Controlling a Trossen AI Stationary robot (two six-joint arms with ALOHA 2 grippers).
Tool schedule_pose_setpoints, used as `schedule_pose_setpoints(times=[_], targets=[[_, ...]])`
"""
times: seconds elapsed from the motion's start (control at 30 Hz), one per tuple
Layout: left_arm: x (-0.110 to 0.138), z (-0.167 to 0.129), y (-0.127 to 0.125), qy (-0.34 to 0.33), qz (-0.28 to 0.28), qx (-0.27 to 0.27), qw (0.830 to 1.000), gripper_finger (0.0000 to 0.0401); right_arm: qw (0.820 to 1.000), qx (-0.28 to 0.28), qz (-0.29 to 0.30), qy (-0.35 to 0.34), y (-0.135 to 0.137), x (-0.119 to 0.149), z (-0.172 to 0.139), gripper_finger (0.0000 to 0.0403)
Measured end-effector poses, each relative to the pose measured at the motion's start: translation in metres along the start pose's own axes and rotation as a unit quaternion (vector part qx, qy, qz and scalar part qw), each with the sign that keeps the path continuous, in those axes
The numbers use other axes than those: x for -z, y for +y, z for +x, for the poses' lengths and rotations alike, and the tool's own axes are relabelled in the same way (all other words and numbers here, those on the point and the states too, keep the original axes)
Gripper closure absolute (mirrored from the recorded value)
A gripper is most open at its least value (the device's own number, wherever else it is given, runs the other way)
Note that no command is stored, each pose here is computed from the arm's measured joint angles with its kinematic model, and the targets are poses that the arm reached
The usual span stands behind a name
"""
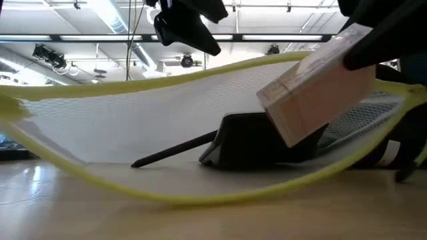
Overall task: Unpack backpack
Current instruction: Put the white game card into the white zip bag
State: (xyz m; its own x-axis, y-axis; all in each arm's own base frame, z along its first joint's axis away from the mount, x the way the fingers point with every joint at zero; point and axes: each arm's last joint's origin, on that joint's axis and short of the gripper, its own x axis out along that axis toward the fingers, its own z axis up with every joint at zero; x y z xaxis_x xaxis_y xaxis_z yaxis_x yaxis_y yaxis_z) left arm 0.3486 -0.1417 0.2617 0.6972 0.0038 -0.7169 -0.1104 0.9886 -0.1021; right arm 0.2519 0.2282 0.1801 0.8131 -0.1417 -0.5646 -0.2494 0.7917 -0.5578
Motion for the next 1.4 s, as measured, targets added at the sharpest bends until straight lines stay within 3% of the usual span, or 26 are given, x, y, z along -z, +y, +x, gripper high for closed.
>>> schedule_pose_setpoints(times=[0.23, 0.4, 0.6, 0.77, 1.1, 1.27, 1.4], targets=[[-0.004, -0.004, -0.014, -0.039, 0.026, 0.04, 0.998, 0.014, 1.0, 0.02, 0.019, 0.008, -0.009, 0.001, 0.007, 0.0362], [0.007, -0.009, -0.028, -0.036, 0.05, 0.015, 0.998, 0.014, 0.999, 0.028, 0.037, 0.015, -0.016, 0.002, 0.013, 0.0362], [0.036, -0.005, -0.051, -0.004, 0.084, -0.022, 0.996, 0.014, 0.998, 0.033, 0.043, 0.019, -0.02, 0.003, 0.016, 0.0362], [0.058, 0.021, -0.064, 0.022, 0.109, -0.057, 0.992, 0.014, 0.998, 0.038, 0.052, 0.018, -0.024, 0.002, 0.019, 0.0362], [0.072, 0.037, -0.049, 0.05, 0.091, -0.196, 0.975, 0.0143, 0.997, 0.038, 0.059, 0.018, -0.028, 0.002, 0.022, 0.0362], [0.071, 0.037, -0.043, 0.063, 0.095, -0.213, 0.97, 0.0182, 0.997, 0.04, 0.059, 0.017, -0.029, 0.002, 0.023, 0.0362], [0.069, 0.039, -0.038, 0.065, 0.09, -0.216, 0.97, 0.026, 0.997, 0.042, 0.061, 0.017, -0.03, 0.002, 0.024, 0.0362]])
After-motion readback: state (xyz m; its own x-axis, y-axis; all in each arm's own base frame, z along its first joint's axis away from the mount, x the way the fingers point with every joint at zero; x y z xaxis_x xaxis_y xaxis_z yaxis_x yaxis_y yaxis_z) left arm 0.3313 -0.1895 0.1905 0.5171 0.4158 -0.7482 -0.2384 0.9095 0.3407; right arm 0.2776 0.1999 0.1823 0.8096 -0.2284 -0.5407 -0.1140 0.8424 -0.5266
